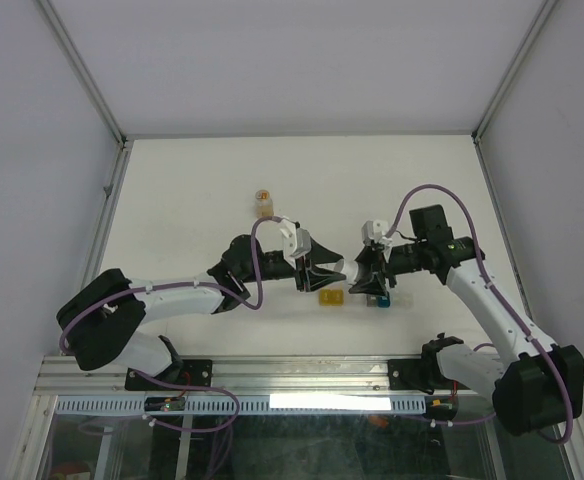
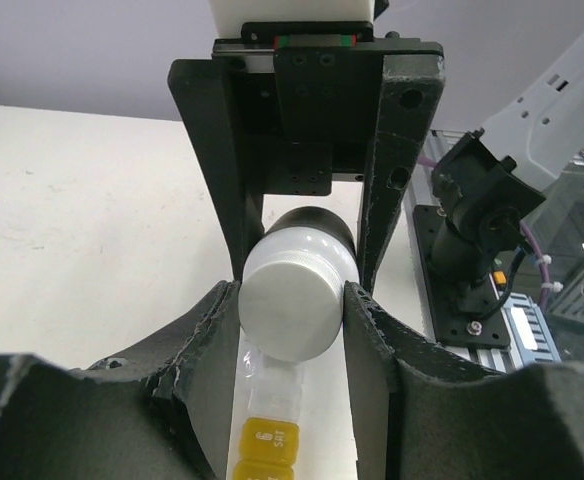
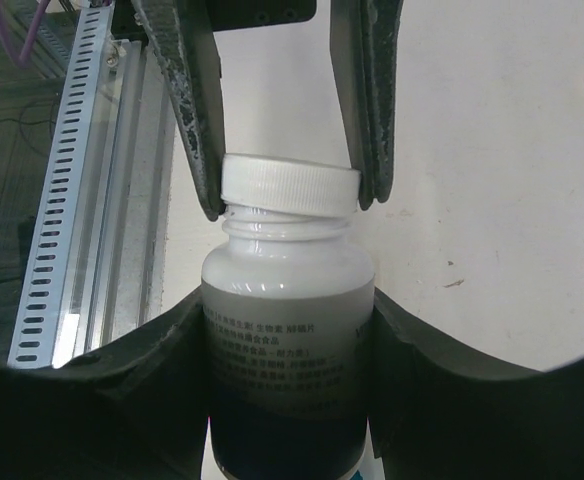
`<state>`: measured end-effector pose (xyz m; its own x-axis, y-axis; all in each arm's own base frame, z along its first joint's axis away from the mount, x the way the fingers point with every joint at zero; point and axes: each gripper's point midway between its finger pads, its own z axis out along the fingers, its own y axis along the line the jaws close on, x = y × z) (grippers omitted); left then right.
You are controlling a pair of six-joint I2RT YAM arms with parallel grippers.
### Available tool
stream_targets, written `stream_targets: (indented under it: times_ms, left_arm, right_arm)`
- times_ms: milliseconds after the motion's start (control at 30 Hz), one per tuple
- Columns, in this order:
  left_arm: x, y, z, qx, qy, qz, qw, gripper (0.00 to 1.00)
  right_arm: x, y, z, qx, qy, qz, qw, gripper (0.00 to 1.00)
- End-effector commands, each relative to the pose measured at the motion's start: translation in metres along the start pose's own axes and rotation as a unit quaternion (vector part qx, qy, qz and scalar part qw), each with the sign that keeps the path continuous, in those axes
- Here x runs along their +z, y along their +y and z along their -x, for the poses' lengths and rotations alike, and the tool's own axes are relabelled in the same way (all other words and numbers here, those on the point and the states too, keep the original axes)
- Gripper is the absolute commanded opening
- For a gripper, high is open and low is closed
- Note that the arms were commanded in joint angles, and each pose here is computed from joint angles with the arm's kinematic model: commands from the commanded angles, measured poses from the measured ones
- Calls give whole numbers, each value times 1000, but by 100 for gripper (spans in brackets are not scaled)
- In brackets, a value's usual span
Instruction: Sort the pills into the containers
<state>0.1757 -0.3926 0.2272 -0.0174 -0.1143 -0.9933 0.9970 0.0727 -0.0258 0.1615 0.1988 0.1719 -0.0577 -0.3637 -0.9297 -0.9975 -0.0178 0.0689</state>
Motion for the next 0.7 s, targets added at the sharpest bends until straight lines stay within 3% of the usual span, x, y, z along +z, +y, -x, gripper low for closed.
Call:
stream_targets:
  times_ms: [0,267,667]
  left_arm:
    - [-3,16,19,-20,-38,56,997,13]
    - [-14,29,16,-48,-46,110,992,13]
    - [-22,23,22,-93,-65,115,987,12]
  right_arm:
    - [6,-5,9,18,-20,9,1000,0]
    - [11,-10,4,40,-12,10,999,0]
    - [14,-11,1,48,-10,12,999,0]
